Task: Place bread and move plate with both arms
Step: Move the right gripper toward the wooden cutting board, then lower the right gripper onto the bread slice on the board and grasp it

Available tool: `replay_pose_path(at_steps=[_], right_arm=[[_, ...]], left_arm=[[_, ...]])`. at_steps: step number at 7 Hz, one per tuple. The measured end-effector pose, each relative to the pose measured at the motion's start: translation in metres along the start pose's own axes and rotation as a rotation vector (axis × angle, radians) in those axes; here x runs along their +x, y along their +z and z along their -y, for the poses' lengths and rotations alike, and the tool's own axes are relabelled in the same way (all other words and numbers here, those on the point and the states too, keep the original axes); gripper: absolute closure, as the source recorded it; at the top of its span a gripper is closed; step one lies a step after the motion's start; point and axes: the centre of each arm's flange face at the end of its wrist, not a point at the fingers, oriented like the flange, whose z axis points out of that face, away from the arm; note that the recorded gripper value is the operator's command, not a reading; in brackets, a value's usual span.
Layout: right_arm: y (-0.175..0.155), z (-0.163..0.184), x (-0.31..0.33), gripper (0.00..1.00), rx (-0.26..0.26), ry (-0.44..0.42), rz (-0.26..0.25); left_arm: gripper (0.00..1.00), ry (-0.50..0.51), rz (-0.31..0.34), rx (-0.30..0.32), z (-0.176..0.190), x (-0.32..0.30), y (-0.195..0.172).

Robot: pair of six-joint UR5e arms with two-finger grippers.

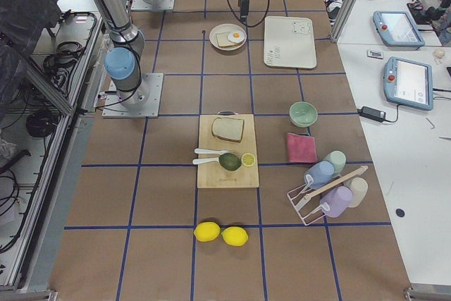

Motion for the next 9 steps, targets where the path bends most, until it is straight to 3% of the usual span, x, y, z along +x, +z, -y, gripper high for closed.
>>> replay_pose_path(at_steps=[1,3,4,6,7,9], right_arm=[[0.009,0.002,0.005,0.0,-0.016,-0.007,-0.011],[0.067,0.009,0.057,0.03,-0.095,0.043,-0.061],[0.105,0.009,0.09,0.18,-0.102,0.071,-0.077],[0.184,0.009,0.144,0.23,-0.106,0.057,-0.151],[0.215,0.008,0.169,0.39,-0.126,0.056,-0.179],[0.253,0.0,0.209,0.48,-0.188,0.076,-0.227]], left_arm=[[0.0,0.0,-0.001,0.0,0.0,0.0,0.0],[0.0,0.0,-0.001,-0.001,0.0,0.0,0.0],[0.0,0.0,0.0,-0.001,0.0,0.0,0.0],[0.0,0.0,0.0,0.0,0.0,0.0,0.0],[0.0,-0.001,-0.001,0.001,0.0,0.0,0.0],[0.0,-0.002,-0.002,0.006,0.0,0.001,0.0]])
